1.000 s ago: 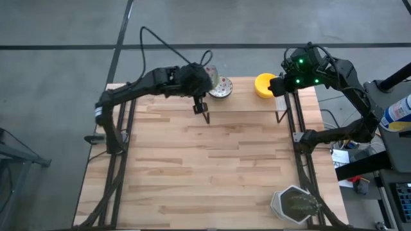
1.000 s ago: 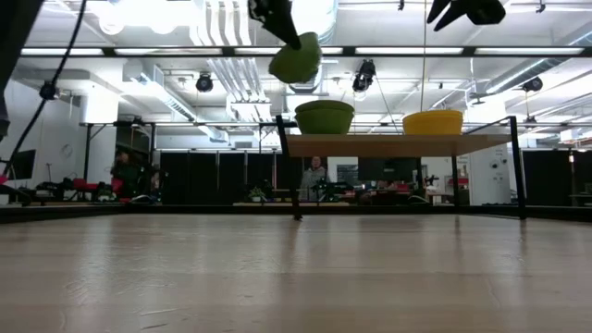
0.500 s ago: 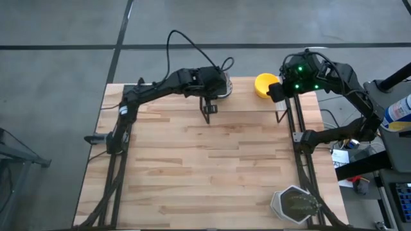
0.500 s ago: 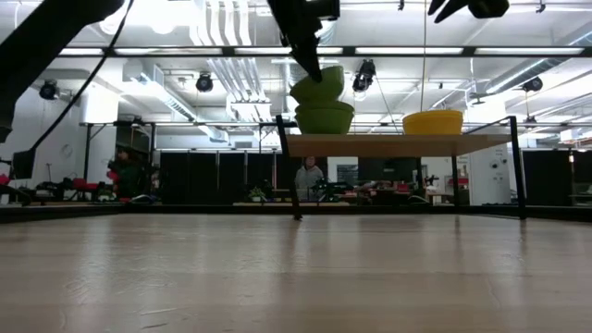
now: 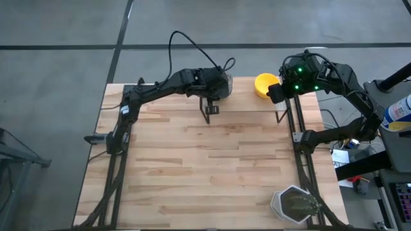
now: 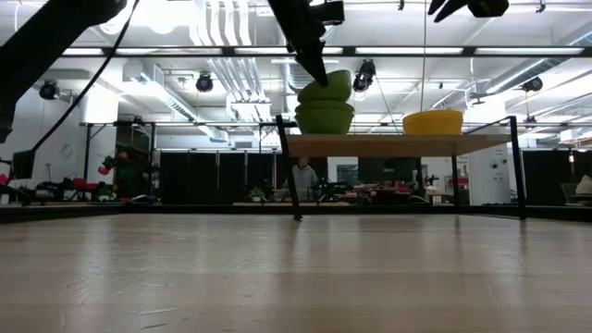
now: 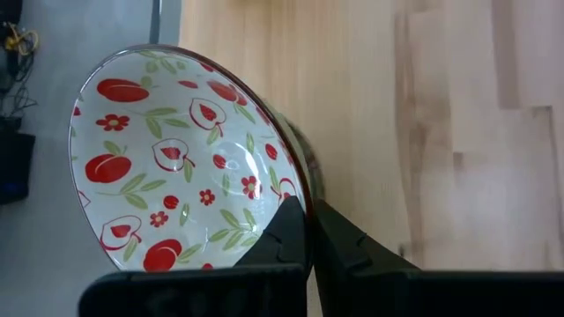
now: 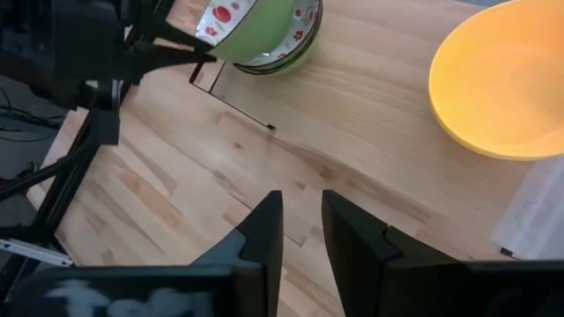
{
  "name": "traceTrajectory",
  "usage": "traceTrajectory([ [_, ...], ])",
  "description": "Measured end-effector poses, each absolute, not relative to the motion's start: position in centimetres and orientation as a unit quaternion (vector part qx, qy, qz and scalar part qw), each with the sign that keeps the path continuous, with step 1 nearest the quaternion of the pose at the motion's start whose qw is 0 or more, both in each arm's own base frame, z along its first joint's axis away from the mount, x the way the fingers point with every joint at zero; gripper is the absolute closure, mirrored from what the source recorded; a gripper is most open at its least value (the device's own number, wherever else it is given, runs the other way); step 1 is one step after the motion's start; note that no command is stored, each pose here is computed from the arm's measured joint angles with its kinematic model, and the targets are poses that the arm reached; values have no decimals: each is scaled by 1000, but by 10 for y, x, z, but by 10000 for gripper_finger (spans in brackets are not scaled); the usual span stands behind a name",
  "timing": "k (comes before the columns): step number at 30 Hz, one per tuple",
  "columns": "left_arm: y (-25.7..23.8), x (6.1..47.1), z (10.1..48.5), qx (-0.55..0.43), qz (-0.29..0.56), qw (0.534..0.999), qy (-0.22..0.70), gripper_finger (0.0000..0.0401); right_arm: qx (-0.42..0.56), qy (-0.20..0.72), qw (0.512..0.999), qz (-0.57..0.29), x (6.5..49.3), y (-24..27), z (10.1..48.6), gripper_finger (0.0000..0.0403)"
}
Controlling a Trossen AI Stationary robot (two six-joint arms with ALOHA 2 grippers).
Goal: Pick & Place Mini bowls
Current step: Stack the green patterned bowl on the green patterned bowl on the shelf, then return to Home Position
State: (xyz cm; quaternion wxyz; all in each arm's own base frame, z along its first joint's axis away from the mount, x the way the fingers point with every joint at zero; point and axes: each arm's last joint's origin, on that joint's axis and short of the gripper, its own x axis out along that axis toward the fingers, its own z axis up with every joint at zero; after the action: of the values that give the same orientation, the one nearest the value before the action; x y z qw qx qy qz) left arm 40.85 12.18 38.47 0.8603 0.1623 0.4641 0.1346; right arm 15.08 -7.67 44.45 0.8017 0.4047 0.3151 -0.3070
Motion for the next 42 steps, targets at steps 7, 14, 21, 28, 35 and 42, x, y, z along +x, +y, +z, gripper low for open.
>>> traceTrajectory([
  [7, 125, 409, 376, 181, 116, 849, 482, 395, 403, 316, 803, -306, 151, -77, 444, 334],
  [14, 125, 410, 369, 187, 122, 839, 496, 391, 401, 317, 804, -305, 151, -77, 445, 332],
  [21, 125, 409, 369, 181, 126, 840, 496, 386, 401, 317, 804, -305, 151, -77, 444, 338],
  [28, 124, 410, 367, 163, 113, 847, 493, 343, 401, 317, 804, -305, 151, -77, 445, 339],
  [35, 121, 404, 381, 171, 133, 848, 484, 312, 401, 317, 804, -305, 151, -77, 445, 337],
  [42, 115, 399, 397, 160, 130, 862, 463, 311, 393, 320, 808, -301, 151, -77, 445, 338],
])
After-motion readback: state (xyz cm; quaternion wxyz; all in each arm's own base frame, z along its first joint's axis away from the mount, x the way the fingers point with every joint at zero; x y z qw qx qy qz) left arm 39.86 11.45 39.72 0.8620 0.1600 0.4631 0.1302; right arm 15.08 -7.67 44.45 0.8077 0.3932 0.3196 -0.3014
